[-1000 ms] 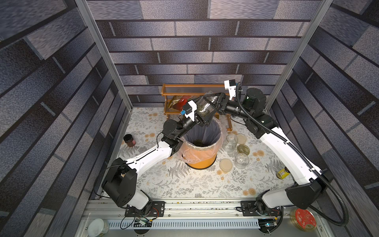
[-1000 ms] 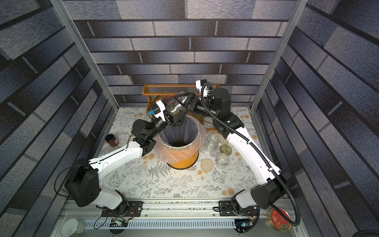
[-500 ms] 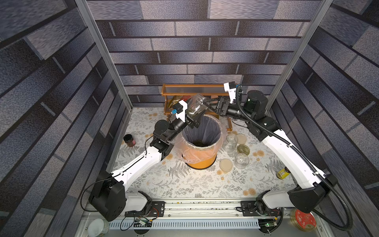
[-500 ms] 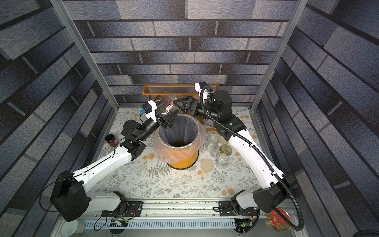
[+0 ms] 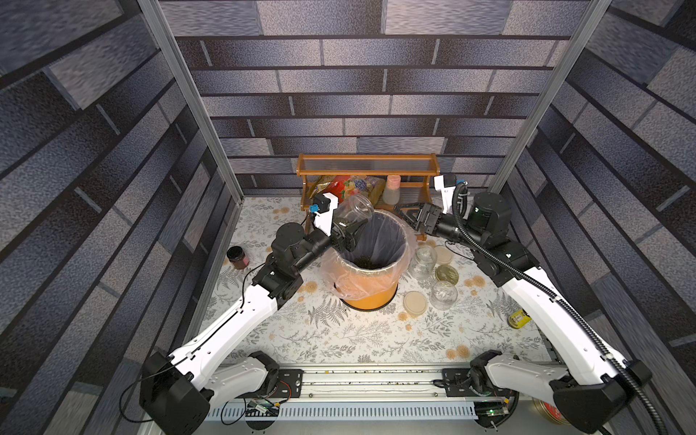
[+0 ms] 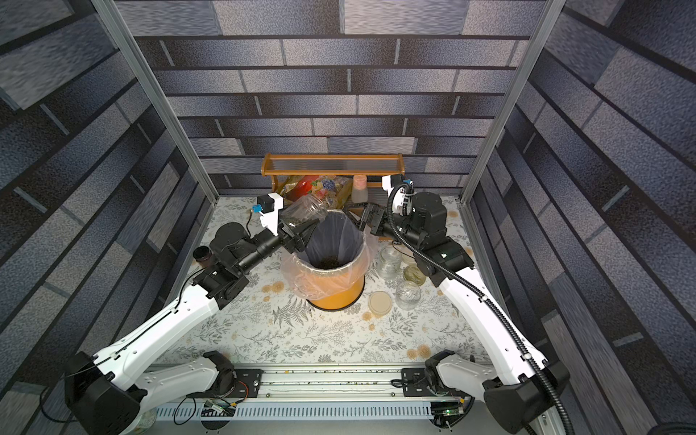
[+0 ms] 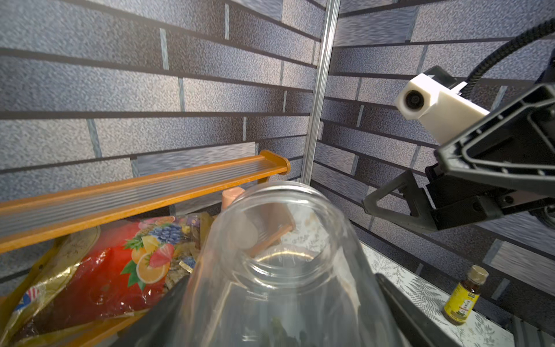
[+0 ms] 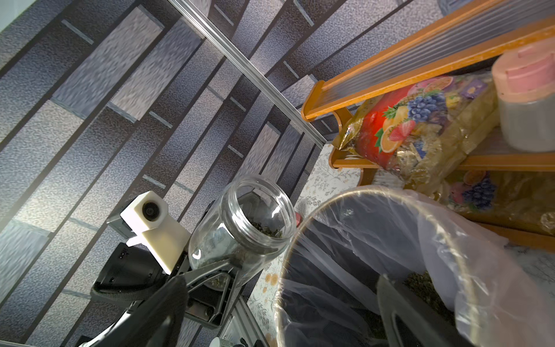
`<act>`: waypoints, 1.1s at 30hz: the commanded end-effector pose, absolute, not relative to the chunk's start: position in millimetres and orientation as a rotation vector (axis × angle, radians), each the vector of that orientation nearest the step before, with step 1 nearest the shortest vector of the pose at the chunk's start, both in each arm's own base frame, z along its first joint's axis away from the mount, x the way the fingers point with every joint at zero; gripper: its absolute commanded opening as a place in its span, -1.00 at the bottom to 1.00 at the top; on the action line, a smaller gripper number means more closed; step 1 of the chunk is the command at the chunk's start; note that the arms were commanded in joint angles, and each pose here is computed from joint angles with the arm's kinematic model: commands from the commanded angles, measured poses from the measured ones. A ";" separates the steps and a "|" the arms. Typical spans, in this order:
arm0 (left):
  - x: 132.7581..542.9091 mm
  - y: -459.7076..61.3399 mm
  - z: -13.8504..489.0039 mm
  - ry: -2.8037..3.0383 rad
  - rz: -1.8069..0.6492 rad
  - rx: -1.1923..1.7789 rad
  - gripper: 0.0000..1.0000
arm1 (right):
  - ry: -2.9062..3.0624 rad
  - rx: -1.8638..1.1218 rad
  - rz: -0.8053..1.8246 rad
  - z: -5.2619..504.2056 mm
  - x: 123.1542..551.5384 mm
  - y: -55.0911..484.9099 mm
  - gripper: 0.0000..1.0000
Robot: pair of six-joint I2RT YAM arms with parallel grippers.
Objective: Empty moldy tea leaves from jars
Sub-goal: Pour the moldy tea leaves from the jar into the trash bin.
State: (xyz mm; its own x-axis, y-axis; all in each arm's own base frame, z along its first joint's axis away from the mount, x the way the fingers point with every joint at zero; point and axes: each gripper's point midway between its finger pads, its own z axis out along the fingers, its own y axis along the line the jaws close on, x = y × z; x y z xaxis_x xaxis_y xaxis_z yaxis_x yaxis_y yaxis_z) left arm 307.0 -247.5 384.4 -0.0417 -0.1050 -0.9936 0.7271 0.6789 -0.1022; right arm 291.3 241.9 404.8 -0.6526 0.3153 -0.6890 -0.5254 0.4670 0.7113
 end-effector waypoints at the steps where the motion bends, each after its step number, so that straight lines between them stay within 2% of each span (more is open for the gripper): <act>1: 284.2 -250.9 395.7 1.529 -0.797 0.581 -0.16 | 1.907 -0.167 1.206 393.8 288.1 230.2 1.00; 13: 253.2 -247.0 371.9 1.815 -0.730 0.691 -0.16 | 1.959 -0.148 1.095 360.6 277.2 212.4 1.00; 20: 257.6 -238.5 355.0 2.026 -0.620 0.715 -0.16 | 1.971 -0.151 1.044 349.5 273.6 205.0 1.00; 21: 258.7 -236.7 353.6 2.056 -0.598 0.719 -0.17 | 2.007 -0.146 1.033 333.1 273.5 204.7 1.00; 33: 277.2 -242.5 359.0 2.197 -0.544 0.749 -0.15 | 2.026 -0.146 0.952 314.7 274.9 195.8 1.00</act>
